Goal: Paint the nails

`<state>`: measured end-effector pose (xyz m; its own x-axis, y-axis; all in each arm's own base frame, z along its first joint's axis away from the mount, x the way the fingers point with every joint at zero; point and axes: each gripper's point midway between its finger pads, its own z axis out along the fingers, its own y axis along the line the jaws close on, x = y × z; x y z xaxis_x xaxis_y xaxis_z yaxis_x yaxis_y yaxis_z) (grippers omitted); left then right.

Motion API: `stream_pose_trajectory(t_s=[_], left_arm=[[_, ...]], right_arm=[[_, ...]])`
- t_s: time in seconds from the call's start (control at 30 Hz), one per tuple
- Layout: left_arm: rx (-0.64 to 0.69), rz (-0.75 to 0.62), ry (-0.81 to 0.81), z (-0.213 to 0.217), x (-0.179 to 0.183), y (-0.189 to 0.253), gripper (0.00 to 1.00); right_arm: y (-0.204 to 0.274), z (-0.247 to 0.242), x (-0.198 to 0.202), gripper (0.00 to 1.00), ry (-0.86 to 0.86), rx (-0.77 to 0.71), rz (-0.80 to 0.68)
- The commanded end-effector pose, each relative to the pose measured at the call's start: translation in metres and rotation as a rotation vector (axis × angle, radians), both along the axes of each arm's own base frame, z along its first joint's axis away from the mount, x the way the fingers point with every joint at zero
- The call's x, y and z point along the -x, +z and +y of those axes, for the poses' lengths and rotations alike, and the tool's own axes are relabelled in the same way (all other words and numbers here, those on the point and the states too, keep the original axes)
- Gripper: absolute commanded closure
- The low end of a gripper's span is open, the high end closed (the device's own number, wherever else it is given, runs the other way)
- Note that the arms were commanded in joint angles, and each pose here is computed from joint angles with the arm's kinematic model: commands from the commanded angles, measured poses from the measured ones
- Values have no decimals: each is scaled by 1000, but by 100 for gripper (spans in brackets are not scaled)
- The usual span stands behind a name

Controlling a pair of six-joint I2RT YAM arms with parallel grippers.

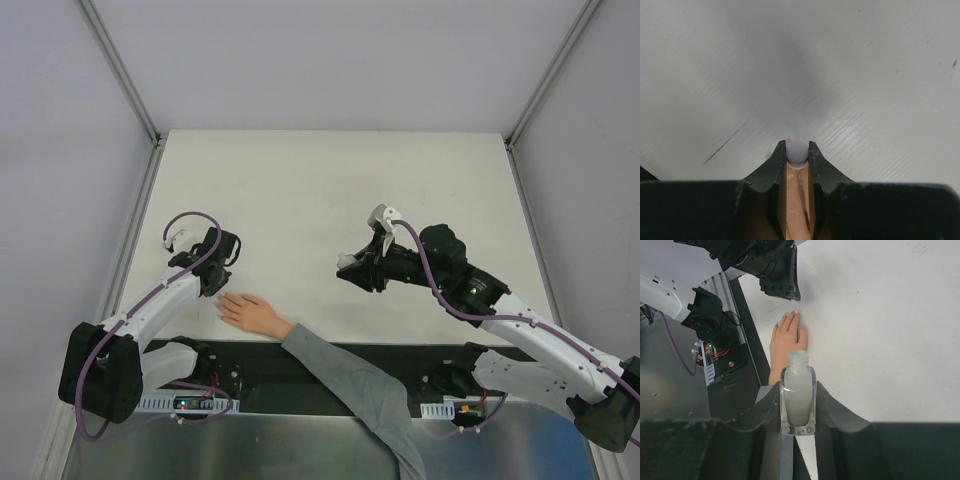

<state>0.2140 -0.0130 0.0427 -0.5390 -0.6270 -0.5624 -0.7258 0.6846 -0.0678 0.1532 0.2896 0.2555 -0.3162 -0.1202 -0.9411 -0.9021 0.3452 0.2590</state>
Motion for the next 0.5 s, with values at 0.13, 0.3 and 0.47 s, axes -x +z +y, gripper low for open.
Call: stream_pose_trajectory(t_s=[0.13,0.3,0.47], left_arm=[[-29,17,21,7,0,3,100],[-33,18,22,7,-3,4,100],[-46,9,27,9,-6,5,100]], right_arm=[[15,2,-3,100,-2,-44,-48],[16,2,-2,100,-3,-44,-51],[13,2,-3,100,-4,-40,-50]])
